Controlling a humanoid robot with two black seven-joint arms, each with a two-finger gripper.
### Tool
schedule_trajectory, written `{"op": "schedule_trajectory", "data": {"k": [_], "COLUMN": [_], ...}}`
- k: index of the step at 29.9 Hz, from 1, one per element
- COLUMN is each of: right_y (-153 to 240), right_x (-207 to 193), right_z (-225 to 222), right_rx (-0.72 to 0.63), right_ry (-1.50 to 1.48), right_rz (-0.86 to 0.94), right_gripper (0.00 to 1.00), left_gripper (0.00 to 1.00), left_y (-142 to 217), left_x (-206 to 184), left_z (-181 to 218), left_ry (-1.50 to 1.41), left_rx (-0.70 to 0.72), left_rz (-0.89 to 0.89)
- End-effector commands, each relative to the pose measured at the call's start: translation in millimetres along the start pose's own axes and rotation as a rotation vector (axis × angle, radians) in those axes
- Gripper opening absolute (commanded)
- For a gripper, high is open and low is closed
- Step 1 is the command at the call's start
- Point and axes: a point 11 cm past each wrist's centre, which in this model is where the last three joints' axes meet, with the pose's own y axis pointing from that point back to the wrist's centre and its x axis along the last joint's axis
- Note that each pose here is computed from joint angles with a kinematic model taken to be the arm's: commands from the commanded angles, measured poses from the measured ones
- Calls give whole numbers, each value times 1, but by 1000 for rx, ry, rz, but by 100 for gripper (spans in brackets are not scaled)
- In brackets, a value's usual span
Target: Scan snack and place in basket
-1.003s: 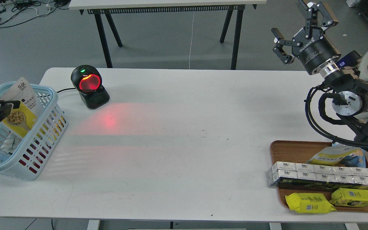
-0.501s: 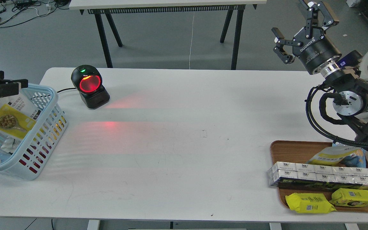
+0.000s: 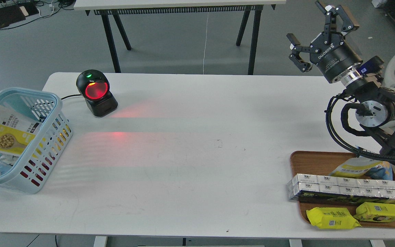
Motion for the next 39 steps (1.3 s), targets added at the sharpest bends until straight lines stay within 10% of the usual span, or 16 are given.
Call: {"op": "schedule_trajectory", "data": {"k": [1, 14, 39], "right_y": [-3, -9, -11], "right_x": [-6, -29, -48], "right_z": [-1, 4, -1], "right_rx": [-1, -32, -61], "right_ry": [3, 46, 142], "right_rz": [-22, -103, -203], "right_gripper": [98, 98, 98], "left_gripper": [87, 94, 99], "left_y": [-16, -37, -60], "left_x": [9, -33, -101], "left_z": [27, 68, 52], "left_ry": [176, 753, 1002], "left_rx": [-108, -317, -284], "left_rz": [83, -86, -139]}}
